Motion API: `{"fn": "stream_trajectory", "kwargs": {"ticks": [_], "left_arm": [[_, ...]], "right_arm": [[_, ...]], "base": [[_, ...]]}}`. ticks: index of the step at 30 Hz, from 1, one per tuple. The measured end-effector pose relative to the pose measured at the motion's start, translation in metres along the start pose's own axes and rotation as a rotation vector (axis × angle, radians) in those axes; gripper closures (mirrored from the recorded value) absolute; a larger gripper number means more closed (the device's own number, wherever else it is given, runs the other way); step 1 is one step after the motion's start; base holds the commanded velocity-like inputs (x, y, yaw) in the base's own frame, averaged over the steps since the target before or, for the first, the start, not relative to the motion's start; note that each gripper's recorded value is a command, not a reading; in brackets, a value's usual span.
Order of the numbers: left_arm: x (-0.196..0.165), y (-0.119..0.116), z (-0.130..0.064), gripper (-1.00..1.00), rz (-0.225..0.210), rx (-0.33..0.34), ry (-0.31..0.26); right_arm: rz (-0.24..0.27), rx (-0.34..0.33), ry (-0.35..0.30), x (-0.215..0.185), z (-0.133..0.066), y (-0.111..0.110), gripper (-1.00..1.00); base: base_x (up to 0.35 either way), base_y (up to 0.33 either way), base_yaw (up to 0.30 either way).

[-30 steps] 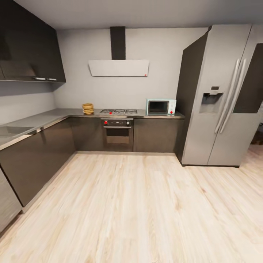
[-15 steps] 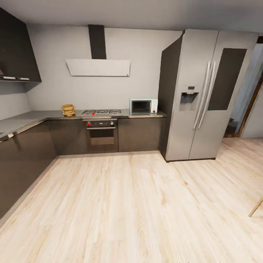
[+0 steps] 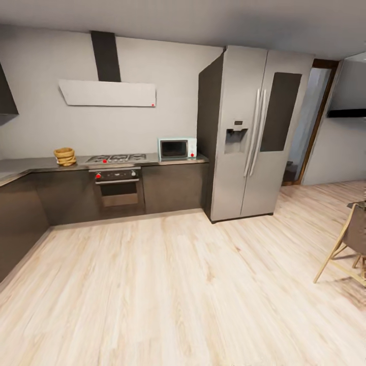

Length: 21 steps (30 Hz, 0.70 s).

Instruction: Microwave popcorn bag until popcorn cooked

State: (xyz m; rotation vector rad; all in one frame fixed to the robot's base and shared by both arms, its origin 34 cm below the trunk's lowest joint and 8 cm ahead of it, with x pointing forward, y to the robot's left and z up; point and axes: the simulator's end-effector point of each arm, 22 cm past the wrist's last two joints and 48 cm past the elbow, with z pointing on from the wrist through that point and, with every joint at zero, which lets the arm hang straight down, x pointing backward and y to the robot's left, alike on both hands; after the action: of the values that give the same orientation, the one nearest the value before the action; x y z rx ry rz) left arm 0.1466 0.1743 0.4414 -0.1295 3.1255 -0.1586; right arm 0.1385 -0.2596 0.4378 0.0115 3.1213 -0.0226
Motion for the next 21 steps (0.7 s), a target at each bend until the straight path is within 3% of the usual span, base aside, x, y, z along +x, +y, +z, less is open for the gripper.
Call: {"fn": "stream_trajectory", "kwargs": {"ticks": [9,21], "left_arm": [[0.0004,-0.0013,0.0,-1.0,-0.001,0.002,0.001],[0.0008,0.0,-0.0001,-1.0,0.001,0.0,0.001]], "right_arm": [[-0.016,0.004,-0.001,-0.0004,0.0,-0.0034,-1.0],[-0.015,0.0,-0.001,-0.0001,-0.0001,-0.0003,-1.0]], "base": [[0.011,0.0,-0.015],[0.3,0.0,0.0]]}}
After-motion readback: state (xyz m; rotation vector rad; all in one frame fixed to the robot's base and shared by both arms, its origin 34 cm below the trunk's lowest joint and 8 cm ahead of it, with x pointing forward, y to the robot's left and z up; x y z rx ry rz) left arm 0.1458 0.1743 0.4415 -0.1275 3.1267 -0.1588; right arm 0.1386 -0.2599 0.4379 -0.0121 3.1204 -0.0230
